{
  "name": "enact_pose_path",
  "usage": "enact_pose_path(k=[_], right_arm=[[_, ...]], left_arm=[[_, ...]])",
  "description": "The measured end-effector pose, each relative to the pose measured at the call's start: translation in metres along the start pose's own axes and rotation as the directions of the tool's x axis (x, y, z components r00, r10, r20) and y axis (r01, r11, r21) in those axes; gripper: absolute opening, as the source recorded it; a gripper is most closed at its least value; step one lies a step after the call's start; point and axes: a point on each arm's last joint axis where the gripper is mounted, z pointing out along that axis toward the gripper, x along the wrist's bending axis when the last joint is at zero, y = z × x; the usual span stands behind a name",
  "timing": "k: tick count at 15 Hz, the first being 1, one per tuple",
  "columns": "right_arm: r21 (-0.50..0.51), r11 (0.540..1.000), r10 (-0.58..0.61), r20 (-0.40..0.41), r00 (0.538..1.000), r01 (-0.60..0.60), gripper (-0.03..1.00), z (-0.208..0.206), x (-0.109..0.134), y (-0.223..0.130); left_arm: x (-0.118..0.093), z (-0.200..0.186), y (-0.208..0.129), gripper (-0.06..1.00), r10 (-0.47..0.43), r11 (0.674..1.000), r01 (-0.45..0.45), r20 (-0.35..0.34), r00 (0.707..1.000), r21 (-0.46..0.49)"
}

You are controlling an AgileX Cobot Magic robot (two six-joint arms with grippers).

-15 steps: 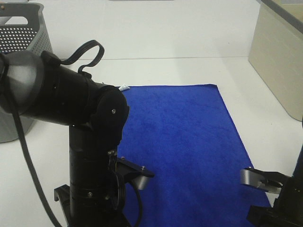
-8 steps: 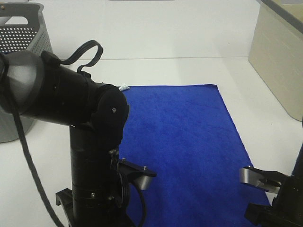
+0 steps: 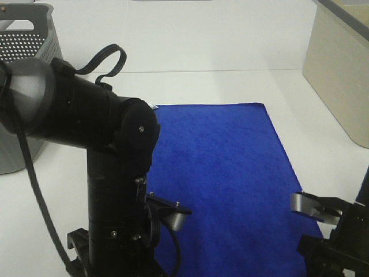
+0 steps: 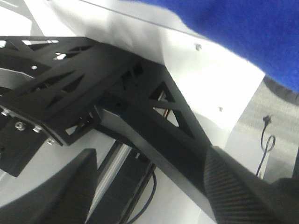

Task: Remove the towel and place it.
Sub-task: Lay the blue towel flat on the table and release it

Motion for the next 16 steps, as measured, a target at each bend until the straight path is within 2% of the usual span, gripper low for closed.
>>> enact_pose_path(k=[4, 7, 8, 11, 13, 16], right_arm=[[-0.170, 0.979, -0.112, 0.034, 0.993, 0.116, 0.65, -0.042, 0.022, 0.009], [-0.299, 0.939, -0.138, 0.126, 0.982, 0.170, 0.65, -0.085, 0.038, 0.018], [-0.309, 0.932, -0.145, 0.155, 0.977, 0.187, 0.65, -0.098, 0.042, 0.020], [-0.384, 0.895, -0.147, 0.229, 0.962, 0.228, 0.65, -0.143, 0.057, 0.035], [-0.467, 0.850, -0.137, 0.249, 0.959, 0.243, 0.65, -0.176, 0.067, 0.053], [-0.572, 0.781, -0.110, 0.267, 0.957, 0.249, 0.65, -0.220, 0.066, 0.072]], left_arm=[[-0.008, -0.023, 0.012, 0.73, 0.056, 0.996, -0.058, -0.034, 0.998, -0.061], [-0.011, -0.050, 0.025, 0.73, 0.114, 0.979, -0.134, -0.133, 0.985, -0.153], [-0.008, -0.061, 0.030, 0.73, 0.108, 0.973, -0.140, -0.170, 0.979, -0.186], [0.024, -0.109, 0.045, 0.73, 0.020, 0.938, -0.108, -0.258, 0.966, -0.329], [0.061, -0.147, 0.049, 0.73, -0.084, 0.900, -0.030, -0.241, 0.967, -0.434], [0.111, -0.186, 0.045, 0.73, -0.210, 0.839, 0.078, -0.189, 0.959, -0.538]])
